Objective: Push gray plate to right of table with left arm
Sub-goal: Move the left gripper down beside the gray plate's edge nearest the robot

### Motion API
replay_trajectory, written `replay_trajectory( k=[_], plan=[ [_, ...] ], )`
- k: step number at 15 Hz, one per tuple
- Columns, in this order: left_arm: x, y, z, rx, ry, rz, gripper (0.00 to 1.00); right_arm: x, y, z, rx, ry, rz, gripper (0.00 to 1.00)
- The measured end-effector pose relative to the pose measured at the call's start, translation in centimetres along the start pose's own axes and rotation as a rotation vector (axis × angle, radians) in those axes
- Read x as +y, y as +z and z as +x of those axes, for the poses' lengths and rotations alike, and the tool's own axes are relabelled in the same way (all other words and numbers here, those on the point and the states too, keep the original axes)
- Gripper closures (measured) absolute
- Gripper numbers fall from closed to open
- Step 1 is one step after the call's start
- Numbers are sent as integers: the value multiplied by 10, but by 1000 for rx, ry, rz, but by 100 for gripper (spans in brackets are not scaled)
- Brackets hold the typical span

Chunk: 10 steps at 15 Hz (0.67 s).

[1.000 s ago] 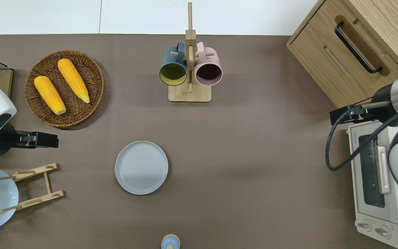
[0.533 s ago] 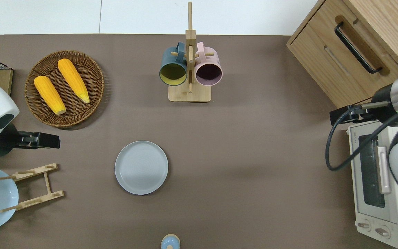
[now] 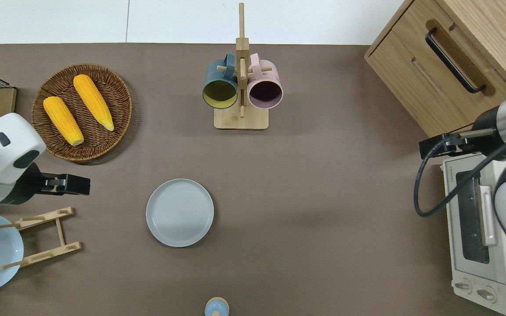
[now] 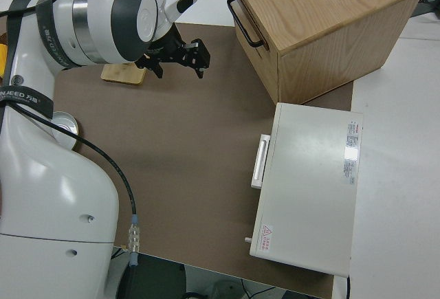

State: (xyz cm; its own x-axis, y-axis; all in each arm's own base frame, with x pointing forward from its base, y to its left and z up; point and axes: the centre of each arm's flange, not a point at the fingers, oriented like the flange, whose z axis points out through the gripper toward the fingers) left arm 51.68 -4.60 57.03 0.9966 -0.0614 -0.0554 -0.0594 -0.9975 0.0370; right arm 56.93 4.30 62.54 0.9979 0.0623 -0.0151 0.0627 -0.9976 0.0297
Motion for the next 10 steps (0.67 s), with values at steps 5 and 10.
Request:
replay_trajectory(
  k=[5,10],
  plan=[
    [33,29,-16,-55,7,18,0,0,0,0,0,0,0,1],
    [33,61,-23,-42,3,14,0,0,0,0,0,0,0,1]
  ],
)
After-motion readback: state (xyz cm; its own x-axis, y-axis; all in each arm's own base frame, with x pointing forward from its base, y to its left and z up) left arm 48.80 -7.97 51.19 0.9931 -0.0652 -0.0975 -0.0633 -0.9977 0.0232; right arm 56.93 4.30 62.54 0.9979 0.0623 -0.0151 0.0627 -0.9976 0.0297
